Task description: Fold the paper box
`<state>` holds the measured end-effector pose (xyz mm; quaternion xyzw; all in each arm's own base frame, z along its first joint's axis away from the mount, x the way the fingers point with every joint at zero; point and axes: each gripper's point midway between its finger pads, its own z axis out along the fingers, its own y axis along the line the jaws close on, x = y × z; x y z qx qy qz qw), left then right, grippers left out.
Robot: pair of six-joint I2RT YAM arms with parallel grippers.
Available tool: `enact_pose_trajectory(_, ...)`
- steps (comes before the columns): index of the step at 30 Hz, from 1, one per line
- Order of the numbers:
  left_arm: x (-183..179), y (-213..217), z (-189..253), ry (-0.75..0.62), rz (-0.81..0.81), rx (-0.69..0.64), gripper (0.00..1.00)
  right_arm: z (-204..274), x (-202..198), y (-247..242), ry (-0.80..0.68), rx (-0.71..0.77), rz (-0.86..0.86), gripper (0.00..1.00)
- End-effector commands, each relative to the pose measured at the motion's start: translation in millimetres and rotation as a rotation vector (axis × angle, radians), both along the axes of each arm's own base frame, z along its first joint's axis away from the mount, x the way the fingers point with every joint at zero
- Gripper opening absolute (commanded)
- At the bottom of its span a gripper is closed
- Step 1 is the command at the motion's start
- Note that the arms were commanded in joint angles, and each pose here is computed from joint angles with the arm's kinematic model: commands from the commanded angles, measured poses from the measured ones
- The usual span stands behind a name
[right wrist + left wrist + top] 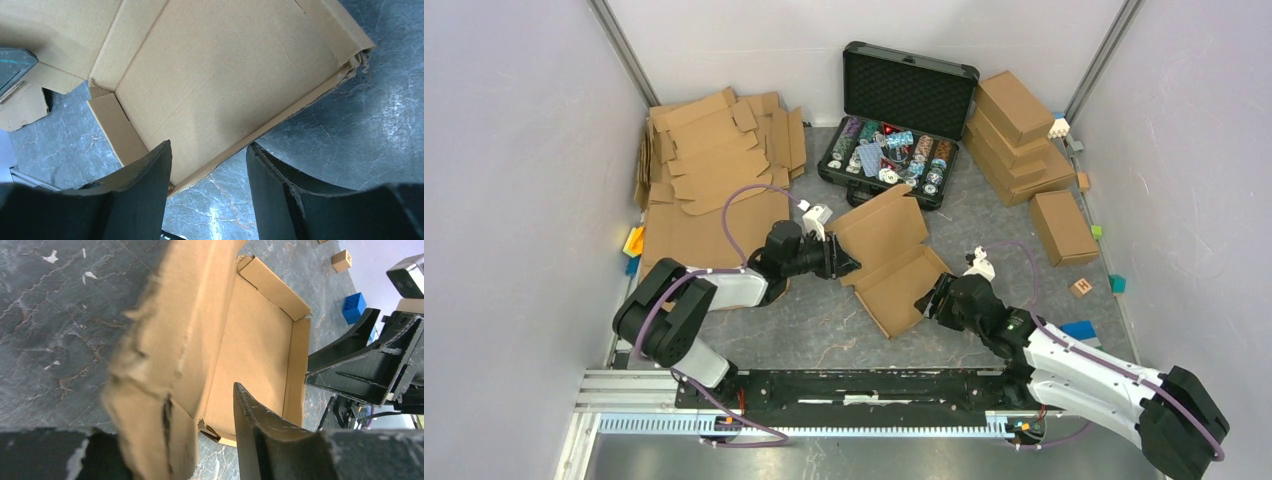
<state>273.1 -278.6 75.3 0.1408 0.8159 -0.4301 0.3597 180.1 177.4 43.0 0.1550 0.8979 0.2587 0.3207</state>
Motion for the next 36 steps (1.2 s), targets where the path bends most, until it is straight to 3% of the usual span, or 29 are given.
enact_pose_trajectory(1, 3.0, -22.3, 31.4, -0.062, -0.081, -0.108, 0.40, 4.7, 8.1, 3.0, -0.031, 0.023, -0.026, 0.61)
enact_pose_trajectory(5, -2.3, -28.7, 34.5, -0.067, -0.120, -0.125, 0.28, 5.3, 9.2, 4.6, -0.034, 0.024, -0.023, 0.60)
enact_pose_trajectory(12, -11.5, -33.2, 27.9, -0.042, -0.145, -0.101, 0.17, 6.4, 12.0, 5.4, -0.035, 0.019, -0.027, 0.60)
enact_pose_trajectory(26, -38.3, -48.3, 21.5, -0.115, -0.205, 0.026, 0.15, 9.9, 23.1, 2.3, -0.055, -0.023, -0.046, 0.58)
enact_pose_trajectory(36, -57.3, -59.8, 14.0, -0.088, -0.281, 0.058, 0.14, 10.3, 30.5, -2.4, -0.067, -0.055, -0.056, 0.58)
